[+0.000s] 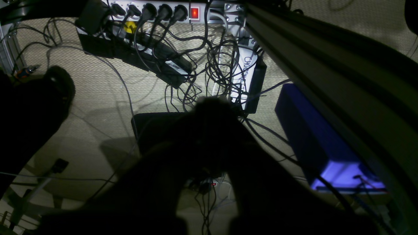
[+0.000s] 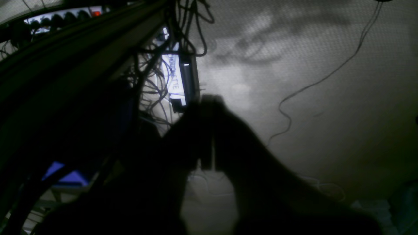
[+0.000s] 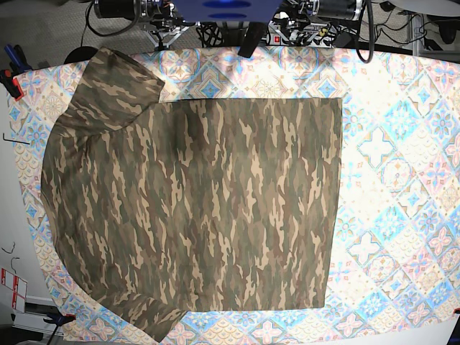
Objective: Fold the T-shirt properly
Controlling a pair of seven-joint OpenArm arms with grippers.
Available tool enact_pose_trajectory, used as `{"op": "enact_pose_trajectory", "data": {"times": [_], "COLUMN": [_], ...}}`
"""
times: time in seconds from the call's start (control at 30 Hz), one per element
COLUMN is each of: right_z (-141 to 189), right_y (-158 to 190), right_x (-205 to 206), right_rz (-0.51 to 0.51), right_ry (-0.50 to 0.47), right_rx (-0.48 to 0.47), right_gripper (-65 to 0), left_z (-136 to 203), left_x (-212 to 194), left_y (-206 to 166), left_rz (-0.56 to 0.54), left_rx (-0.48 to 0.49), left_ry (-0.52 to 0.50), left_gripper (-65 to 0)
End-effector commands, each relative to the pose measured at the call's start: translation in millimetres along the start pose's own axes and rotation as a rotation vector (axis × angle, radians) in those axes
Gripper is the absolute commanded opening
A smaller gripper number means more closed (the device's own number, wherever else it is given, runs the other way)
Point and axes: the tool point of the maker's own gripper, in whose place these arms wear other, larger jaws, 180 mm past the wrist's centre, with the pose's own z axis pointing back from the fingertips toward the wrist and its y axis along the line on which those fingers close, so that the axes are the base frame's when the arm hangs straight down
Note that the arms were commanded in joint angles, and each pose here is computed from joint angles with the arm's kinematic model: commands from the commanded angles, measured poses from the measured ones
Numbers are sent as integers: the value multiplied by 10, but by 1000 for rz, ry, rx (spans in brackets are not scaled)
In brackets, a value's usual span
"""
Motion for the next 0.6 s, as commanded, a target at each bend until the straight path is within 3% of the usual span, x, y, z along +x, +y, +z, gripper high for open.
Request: {"op": "enact_pose_trajectory", "data": {"times": [0.0, 0.57], "right_z": [0, 0], "right_y": [-18, -18], "right_x": [26, 26], "right_rz": [7, 5], "right_ry": [-8, -8], "right_rx": [-3, -3], "right_gripper": [-648, -648], "left_z": [-1, -1], "left_x": [20, 21], "left_y": [-32, -22], "left_rz": [-6, -6], "left_rx": [-6, -4], "left_ry": [-6, -6], "left_gripper": [-649, -649]}}
